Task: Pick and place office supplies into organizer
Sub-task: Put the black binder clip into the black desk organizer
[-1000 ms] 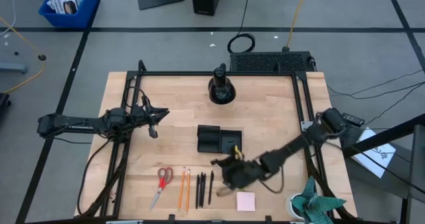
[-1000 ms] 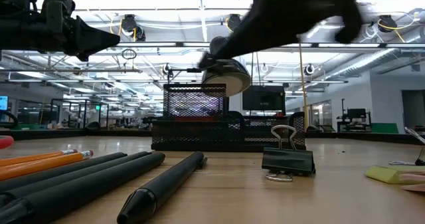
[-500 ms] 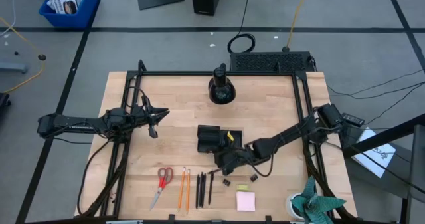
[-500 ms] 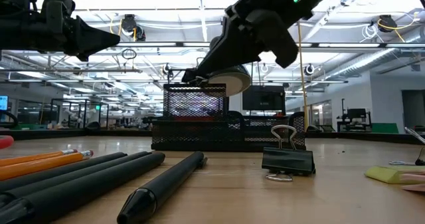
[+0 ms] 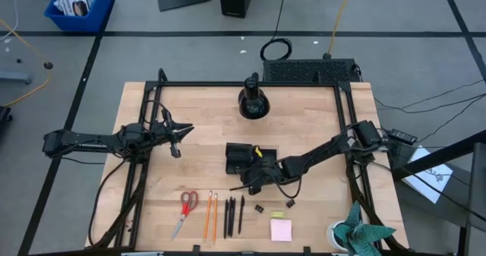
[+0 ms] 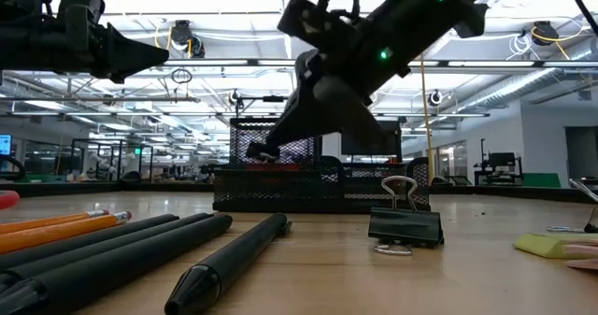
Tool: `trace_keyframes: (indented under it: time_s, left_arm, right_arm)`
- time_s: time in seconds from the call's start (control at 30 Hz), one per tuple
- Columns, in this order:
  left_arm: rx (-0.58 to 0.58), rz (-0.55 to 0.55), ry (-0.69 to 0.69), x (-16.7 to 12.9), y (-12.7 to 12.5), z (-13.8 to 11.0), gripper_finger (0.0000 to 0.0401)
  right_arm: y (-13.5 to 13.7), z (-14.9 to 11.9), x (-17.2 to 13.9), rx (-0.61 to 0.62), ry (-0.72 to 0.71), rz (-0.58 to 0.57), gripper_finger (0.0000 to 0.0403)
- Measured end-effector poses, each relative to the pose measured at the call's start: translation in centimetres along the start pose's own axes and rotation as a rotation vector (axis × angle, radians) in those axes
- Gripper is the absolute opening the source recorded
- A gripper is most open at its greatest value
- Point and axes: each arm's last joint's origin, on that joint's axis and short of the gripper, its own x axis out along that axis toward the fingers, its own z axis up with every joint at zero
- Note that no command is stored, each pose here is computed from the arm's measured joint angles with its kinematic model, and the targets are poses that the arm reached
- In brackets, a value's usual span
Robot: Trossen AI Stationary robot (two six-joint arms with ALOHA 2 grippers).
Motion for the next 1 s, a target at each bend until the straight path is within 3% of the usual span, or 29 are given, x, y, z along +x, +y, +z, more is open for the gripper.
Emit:
trace_keyframes:
  time_s: [1.0]
  left_arm:
    - [0.002, 0.0, -0.001, 0.0, 0.0, 0.0, 0.0051]
  right_arm:
    - [-0.4, -1.4, 0.3, 0.084, 0.125, 0.011, 0.0]
